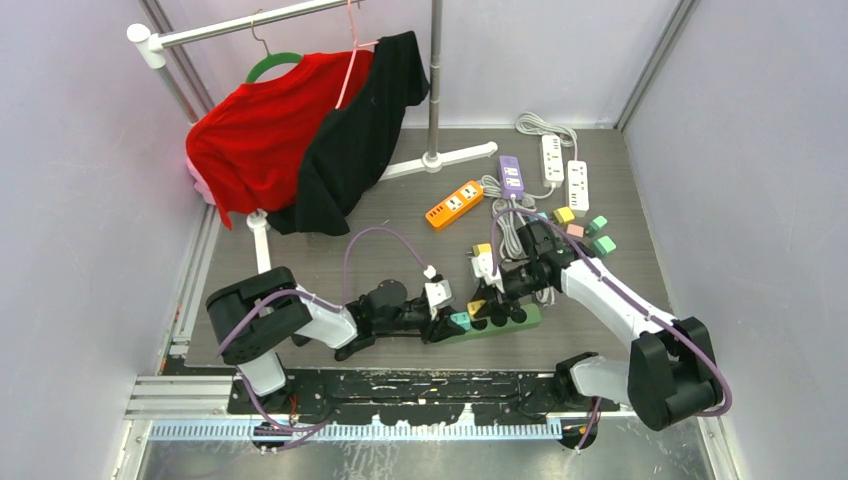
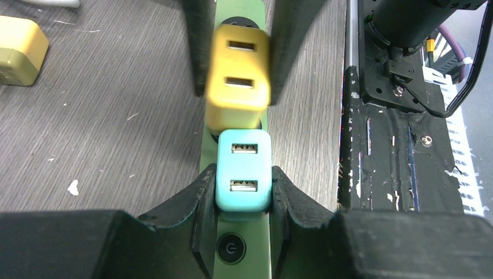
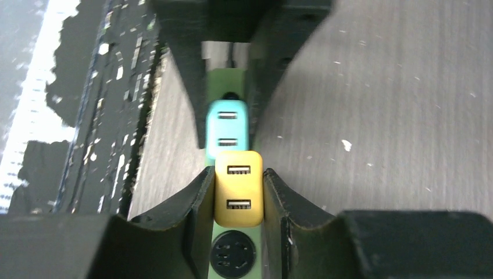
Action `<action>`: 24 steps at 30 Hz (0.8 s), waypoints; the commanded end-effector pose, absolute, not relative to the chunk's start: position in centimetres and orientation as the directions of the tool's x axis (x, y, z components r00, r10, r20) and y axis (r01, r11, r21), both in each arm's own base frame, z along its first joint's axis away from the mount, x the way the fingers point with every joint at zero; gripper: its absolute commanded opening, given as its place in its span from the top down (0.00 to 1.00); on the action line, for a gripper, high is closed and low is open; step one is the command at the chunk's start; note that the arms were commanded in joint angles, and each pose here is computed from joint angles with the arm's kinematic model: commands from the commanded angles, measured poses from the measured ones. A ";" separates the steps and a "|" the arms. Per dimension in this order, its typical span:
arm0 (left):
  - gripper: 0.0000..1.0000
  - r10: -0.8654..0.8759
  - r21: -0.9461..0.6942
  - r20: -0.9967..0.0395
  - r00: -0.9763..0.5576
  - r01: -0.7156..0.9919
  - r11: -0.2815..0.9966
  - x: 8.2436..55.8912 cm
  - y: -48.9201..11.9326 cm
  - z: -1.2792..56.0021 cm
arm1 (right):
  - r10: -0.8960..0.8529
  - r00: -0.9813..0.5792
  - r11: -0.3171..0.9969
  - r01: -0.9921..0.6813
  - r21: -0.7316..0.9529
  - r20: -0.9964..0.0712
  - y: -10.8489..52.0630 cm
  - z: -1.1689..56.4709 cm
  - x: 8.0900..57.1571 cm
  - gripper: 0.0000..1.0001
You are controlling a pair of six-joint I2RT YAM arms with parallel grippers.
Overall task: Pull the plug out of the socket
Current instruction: Remove the plug from the socket, then place the plug at the center of the board.
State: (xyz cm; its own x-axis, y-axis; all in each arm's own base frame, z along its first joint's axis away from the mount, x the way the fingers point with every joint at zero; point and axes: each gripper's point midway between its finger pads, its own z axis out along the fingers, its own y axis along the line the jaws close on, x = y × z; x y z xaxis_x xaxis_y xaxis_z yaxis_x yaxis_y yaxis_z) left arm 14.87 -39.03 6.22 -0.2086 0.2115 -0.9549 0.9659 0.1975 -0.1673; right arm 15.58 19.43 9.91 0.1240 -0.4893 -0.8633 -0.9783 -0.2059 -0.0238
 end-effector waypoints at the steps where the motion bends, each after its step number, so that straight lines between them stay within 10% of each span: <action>1: 1.00 0.412 -0.224 -0.851 -0.327 0.934 0.278 13.9 -35.5 0.1 | -0.410 0.028 -0.030 -0.999 -0.017 -0.912 21.5 13.5 19.5 0.99; 9: 0.95 0.403 -0.242 -0.848 -0.344 0.928 0.282 13.8 -35.5 0.6 | -0.401 -0.113 0.181 -0.983 0.043 -0.909 17.9 15.9 22.7 0.99; 16: 0.46 0.366 -0.260 -0.850 -0.380 0.905 0.336 14.8 -36.2 3.8 | -0.278 -0.331 0.577 -0.808 0.119 -0.902 15.6 15.8 29.6 0.91; 24: 0.29 0.317 -0.203 -0.890 -0.328 0.906 0.371 15.6 -35.3 8.4 | 0.076 -0.487 0.806 -0.483 0.341 -0.870 13.8 15.3 34.4 0.86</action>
State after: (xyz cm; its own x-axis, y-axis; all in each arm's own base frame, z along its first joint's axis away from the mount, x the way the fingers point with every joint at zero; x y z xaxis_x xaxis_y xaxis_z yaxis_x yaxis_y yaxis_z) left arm 14.75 -35.91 5.74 -0.3486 0.3484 -0.8701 0.9141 0.3315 -0.2335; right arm 30.55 14.55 13.49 -0.4564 -0.2118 -0.8642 -0.7025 0.6818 0.2039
